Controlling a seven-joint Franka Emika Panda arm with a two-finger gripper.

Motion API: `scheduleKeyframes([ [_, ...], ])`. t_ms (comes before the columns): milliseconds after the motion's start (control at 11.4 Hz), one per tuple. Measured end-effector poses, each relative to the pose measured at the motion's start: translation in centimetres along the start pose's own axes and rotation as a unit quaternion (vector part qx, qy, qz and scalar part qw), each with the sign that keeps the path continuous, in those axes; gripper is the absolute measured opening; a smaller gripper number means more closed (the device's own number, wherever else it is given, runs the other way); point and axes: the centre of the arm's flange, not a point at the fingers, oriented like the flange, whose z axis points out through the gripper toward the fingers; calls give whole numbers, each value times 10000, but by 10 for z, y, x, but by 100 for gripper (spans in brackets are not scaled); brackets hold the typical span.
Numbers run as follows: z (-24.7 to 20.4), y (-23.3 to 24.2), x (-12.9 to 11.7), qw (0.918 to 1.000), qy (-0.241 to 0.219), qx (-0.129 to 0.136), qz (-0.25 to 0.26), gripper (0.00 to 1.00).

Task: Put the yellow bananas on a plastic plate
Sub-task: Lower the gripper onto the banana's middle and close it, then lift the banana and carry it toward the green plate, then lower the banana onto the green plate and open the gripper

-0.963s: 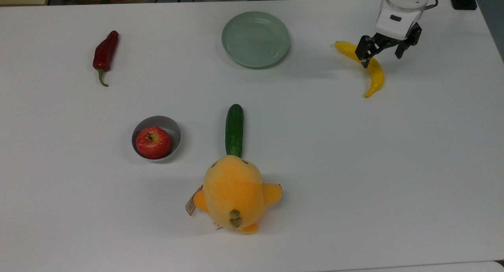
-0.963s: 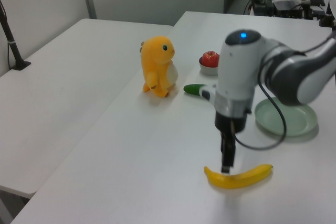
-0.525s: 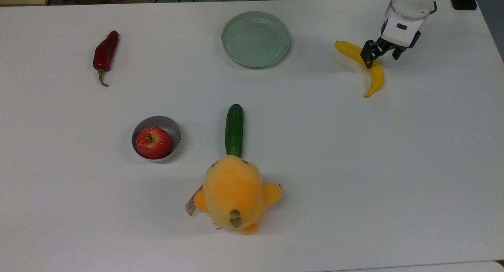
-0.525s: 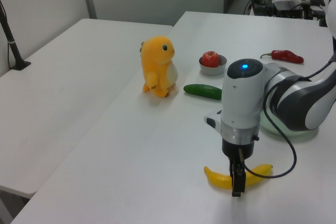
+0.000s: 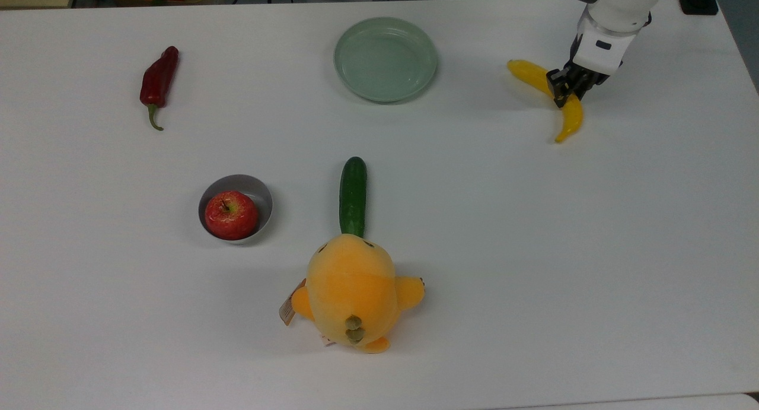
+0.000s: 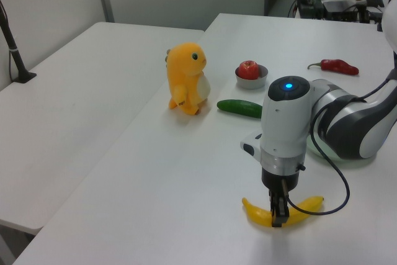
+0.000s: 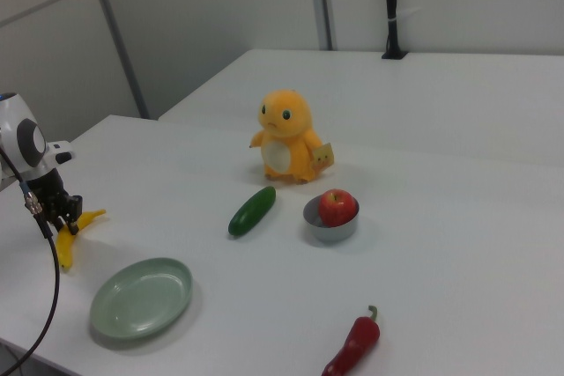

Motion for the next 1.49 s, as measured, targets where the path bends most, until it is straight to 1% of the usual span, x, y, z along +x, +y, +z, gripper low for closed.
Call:
scheduleKeyframes([
  [175,0,1,1,9999,43,-79,-63,33],
  [263,0,1,1,9999,61,-102,-81,30],
  [438,-7,5,4,9999,123,-101,-57,30],
  [613,-36,19,7,9995,308,-111,50,30],
  [700,-54,30,5,9991,371,-161,122,30],
  [875,-87,58,-13,9985,314,-396,197,30],
  [1138,-117,104,-61,9952,-235,-937,147,30],
  [1313,-116,133,-87,9915,-603,-1153,85,30],
  [1488,-97,166,-107,9880,-927,-1236,20,30],
])
